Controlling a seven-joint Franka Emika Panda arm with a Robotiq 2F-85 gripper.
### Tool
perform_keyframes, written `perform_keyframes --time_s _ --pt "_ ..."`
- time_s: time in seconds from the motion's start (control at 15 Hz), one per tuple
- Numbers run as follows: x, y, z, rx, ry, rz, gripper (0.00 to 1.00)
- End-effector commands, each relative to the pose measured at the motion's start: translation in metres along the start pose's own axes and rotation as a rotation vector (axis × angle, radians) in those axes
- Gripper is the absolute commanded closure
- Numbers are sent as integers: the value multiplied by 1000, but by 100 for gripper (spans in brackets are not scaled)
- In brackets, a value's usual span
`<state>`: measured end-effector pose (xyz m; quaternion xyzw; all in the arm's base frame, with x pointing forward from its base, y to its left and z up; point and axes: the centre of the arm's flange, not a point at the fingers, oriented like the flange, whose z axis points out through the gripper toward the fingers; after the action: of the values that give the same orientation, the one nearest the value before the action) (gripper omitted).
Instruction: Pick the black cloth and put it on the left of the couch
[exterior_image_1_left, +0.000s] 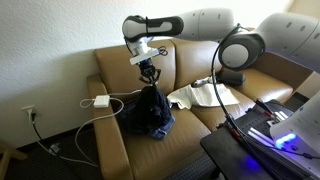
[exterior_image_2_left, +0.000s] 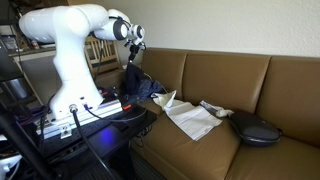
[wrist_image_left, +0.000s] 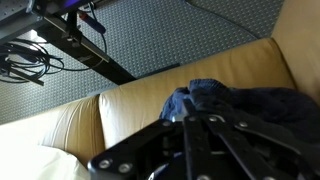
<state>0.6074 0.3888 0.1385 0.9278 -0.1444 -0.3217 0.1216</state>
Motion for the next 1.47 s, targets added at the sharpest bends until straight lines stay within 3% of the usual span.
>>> perform_keyframes --time_s 0.0,0.2,0.6,0.67,0.73,0.87,1.2,1.27,1.4 --pt "28 4 41 -7 110 29 100" --pt "50 -9 47 43 279 45 100" --pt "75 -29 20 248 585 80 100" --pt "80 -27 16 218 598 92 74" --pt "87 -19 13 179 603 134 73" --pt "99 11 2 68 557 221 61" --pt "130 133 -43 -167 447 444 24" --pt "134 159 -56 -199 404 490 18" --pt "131 212 -85 -188 258 477 4"
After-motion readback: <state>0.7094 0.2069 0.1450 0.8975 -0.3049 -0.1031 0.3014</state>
